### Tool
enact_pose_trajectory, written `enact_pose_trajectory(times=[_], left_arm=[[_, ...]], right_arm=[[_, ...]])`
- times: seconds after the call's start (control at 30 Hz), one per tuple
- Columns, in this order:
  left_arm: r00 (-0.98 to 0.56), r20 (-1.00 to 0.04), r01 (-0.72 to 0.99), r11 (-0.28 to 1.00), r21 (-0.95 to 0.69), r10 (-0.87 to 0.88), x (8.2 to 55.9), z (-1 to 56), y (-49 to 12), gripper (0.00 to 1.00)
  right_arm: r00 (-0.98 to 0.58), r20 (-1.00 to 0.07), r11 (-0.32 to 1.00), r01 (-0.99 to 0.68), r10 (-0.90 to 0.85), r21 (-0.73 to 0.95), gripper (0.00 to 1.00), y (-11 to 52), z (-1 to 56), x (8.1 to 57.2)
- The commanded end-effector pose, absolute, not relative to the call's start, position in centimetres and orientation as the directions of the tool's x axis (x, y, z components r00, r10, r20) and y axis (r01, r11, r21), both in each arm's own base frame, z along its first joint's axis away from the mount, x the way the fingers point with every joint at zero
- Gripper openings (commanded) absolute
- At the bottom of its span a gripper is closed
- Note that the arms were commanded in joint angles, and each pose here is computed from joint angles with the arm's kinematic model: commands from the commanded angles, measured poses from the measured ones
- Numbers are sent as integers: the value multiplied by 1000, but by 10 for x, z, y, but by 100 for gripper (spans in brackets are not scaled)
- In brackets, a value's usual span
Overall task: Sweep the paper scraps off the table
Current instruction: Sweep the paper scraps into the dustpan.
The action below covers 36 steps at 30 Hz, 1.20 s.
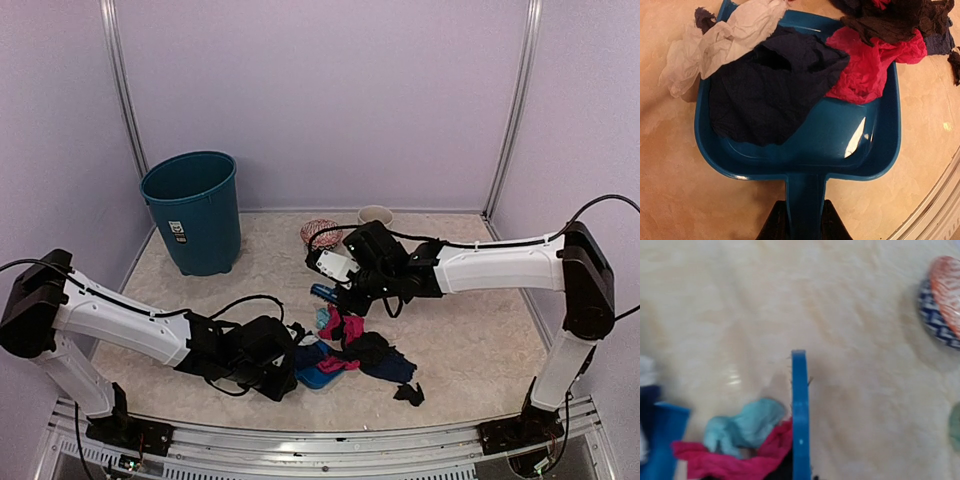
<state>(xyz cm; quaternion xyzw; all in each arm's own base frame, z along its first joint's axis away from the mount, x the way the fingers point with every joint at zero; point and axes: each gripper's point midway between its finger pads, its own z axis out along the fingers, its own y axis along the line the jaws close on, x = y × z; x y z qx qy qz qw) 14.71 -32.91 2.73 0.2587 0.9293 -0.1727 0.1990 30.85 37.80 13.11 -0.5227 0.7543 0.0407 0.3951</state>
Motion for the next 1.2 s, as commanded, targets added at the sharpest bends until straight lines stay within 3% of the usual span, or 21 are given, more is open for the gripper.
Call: enact_pose_trajectory(times=[0.0, 0.37, 0.8, 1.17], left_arm=[[-818, -366, 512, 852, -109, 444, 151, 1, -300, 0], [-800, -380, 535, 839, -99, 465, 163, -7, -312, 0], [-748, -501, 539, 839, -74, 436, 172, -9, -307, 0], [-740, -502, 543, 838, -54, 448, 171, -22, -306, 0]], right_arm=[[-140, -672, 430, -856, -727, -287, 0, 381, 146, 277], [-182, -758, 426, -894, -626, -137, 0, 389, 171, 227], [-203, -796, 528, -833, -571, -167, 0, 377, 206, 240], [-285, -777, 768, -528, -561, -362, 0, 305, 221, 297]])
